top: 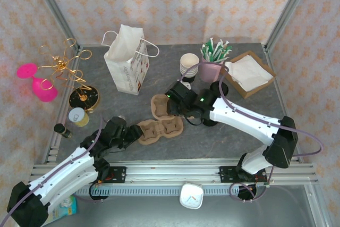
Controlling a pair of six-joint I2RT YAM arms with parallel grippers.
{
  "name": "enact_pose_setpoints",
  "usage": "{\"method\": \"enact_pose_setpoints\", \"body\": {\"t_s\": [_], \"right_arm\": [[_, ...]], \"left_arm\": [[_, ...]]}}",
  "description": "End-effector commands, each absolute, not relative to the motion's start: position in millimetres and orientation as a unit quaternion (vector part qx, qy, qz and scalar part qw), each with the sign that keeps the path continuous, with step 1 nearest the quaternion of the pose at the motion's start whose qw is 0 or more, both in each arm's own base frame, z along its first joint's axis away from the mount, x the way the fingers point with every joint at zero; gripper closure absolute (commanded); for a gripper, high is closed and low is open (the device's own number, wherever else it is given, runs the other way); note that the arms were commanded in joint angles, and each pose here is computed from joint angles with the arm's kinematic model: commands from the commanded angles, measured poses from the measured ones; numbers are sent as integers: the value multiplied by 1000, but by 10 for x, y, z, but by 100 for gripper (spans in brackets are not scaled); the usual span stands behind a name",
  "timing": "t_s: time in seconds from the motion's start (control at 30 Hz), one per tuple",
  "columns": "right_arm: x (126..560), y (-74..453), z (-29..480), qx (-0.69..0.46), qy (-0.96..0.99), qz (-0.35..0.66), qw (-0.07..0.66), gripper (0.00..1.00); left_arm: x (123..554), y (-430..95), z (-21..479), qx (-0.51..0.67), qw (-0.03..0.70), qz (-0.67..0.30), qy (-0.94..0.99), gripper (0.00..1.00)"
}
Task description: Pack the takeout coffee
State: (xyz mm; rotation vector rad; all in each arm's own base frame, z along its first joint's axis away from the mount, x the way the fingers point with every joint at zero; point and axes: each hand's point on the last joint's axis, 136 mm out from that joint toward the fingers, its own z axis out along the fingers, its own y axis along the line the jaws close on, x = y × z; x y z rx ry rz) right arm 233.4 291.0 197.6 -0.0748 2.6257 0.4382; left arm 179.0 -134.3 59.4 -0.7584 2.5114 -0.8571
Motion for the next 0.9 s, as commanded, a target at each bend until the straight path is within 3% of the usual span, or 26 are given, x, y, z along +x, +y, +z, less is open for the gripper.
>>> {"method": "enact_pose_setpoints", "body": {"t_s": [0.0,0.57,0.87], "right_arm": [[2397,2823,2242,-22,949,162,270,56],[2583,2598,2433,-3,943,171,287,58],[2658,2495,2488,8,940,175,291,58]], "left_arm": [[1925,-1531,744,-280,203,-371,862,44],[2192,-1687,678,-356,220,-384,823,79],[2544,-1923,854,-375,246,-399,800,80]]}}
